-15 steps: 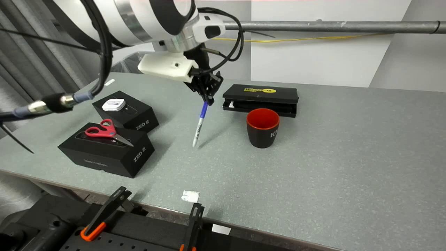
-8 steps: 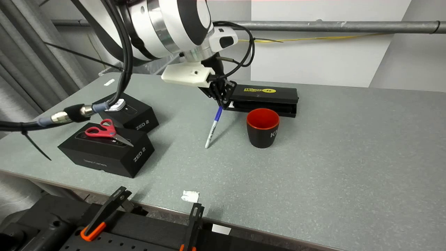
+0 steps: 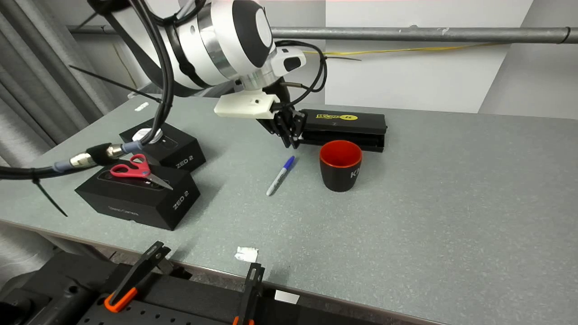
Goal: Remove the pen from the mug and put it on the table
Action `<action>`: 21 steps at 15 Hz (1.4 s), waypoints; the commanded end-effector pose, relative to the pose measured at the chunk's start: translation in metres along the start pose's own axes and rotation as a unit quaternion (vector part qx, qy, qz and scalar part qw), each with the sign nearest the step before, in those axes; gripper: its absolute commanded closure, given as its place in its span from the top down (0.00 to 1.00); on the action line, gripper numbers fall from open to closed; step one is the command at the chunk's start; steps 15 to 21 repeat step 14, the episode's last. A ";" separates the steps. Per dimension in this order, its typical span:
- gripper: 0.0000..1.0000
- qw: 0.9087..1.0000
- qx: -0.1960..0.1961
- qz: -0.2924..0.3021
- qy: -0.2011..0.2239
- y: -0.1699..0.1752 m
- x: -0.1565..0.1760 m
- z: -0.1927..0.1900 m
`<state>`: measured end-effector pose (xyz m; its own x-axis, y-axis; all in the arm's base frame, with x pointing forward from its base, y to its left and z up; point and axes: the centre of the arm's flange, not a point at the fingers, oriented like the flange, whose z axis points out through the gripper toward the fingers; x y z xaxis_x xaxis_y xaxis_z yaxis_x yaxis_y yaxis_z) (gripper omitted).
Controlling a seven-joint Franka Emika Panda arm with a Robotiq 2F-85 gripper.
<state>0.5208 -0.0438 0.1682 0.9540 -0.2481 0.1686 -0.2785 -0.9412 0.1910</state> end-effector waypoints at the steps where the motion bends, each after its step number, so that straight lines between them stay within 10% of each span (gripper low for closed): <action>1: 0.55 1.000 0.005 -0.003 0.006 0.003 0.000 -0.018; 7: 0.99 1.000 0.021 0.007 0.017 0.012 0.007 -0.040; 21: 1.00 1.000 0.019 0.000 0.014 0.010 0.009 -0.037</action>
